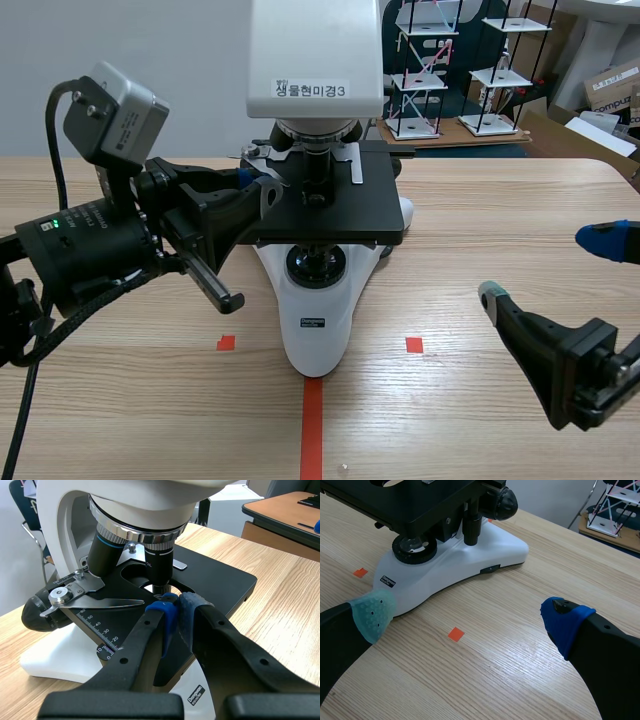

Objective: Point at the objective lens

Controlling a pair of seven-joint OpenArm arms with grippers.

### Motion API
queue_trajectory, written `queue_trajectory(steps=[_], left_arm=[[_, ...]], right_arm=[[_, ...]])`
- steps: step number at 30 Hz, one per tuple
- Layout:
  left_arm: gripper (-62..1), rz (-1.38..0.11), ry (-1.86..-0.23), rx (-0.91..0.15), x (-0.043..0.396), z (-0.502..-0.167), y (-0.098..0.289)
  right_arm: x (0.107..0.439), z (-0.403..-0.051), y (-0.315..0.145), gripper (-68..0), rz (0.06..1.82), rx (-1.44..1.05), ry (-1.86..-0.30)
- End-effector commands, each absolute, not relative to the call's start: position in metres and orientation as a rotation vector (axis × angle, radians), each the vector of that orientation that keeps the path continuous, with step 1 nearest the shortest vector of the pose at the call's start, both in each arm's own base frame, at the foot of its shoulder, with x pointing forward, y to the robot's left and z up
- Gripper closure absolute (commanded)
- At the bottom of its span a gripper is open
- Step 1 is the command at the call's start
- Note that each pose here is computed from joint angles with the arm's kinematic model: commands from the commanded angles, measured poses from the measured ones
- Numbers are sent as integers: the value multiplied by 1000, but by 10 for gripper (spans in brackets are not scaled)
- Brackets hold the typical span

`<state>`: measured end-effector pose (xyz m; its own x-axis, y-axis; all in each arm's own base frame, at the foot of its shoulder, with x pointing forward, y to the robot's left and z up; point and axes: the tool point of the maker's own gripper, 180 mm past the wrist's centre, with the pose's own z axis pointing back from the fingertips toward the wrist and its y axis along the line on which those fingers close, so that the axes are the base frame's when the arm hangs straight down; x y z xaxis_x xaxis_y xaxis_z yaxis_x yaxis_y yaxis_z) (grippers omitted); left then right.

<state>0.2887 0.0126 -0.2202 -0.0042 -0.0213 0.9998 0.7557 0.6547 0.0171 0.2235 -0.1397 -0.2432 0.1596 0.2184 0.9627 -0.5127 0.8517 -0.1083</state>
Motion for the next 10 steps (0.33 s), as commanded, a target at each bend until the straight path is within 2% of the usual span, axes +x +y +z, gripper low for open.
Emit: queue_trajectory(steps=[1,10], left_arm=[[-36,-677,-1488,-666,289,-212,11],[-36,-690,-1487,-655,288,-213,10]], right_arm=[[225,-237,-140,-638,533,270,-1334],[225,-237,-140,-638,533,270,-1335]])
